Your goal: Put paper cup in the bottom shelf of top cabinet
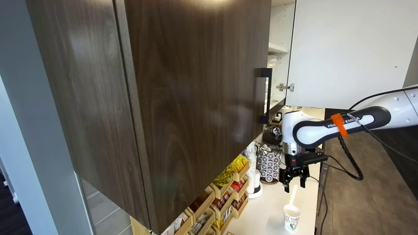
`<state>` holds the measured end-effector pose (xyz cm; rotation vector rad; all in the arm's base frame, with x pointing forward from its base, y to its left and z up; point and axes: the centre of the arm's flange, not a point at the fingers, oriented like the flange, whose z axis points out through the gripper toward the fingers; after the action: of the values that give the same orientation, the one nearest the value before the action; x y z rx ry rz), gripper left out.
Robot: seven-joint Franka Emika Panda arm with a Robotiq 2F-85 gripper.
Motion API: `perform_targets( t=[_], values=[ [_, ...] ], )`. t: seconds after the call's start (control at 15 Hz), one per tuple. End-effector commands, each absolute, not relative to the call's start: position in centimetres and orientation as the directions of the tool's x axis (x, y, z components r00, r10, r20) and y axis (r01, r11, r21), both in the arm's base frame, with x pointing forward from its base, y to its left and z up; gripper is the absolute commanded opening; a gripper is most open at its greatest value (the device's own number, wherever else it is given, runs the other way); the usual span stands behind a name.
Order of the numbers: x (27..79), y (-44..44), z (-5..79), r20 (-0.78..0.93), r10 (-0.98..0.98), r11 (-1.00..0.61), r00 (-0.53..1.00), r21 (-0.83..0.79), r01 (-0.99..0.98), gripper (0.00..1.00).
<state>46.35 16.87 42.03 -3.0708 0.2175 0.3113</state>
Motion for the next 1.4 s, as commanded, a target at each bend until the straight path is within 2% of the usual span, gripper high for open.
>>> perform_targets(
  t=[0.0, 0.13, 0.4, 0.47, 1.0, 1.33],
  values=[
    [44.3, 12.2, 39.1, -0.182, -0.063, -0.997, 0.981, 0.065, -0.051, 1.00],
    [43.7, 10.2, 37.2, -0.153, -0.020, -0.996, 0.988, 0.093, -0.006, 1.00],
    [43.1, 8.3, 33.9, 0.018, 0.048, -0.999, 0.999, -0.005, 0.048, 1.00],
    [45.1, 9.6, 35.5, -0.050, 0.014, -0.999, 0.999, 0.030, 0.016, 1.00],
    [45.2, 7.2, 33.3, -0.047, 0.006, -1.000, 0.999, 0.013, 0.007, 1.00],
    [45.8, 3.5, 29.5, 0.057, 0.014, -0.998, 0.998, 0.064, 0.010, 1.00]
  ],
)
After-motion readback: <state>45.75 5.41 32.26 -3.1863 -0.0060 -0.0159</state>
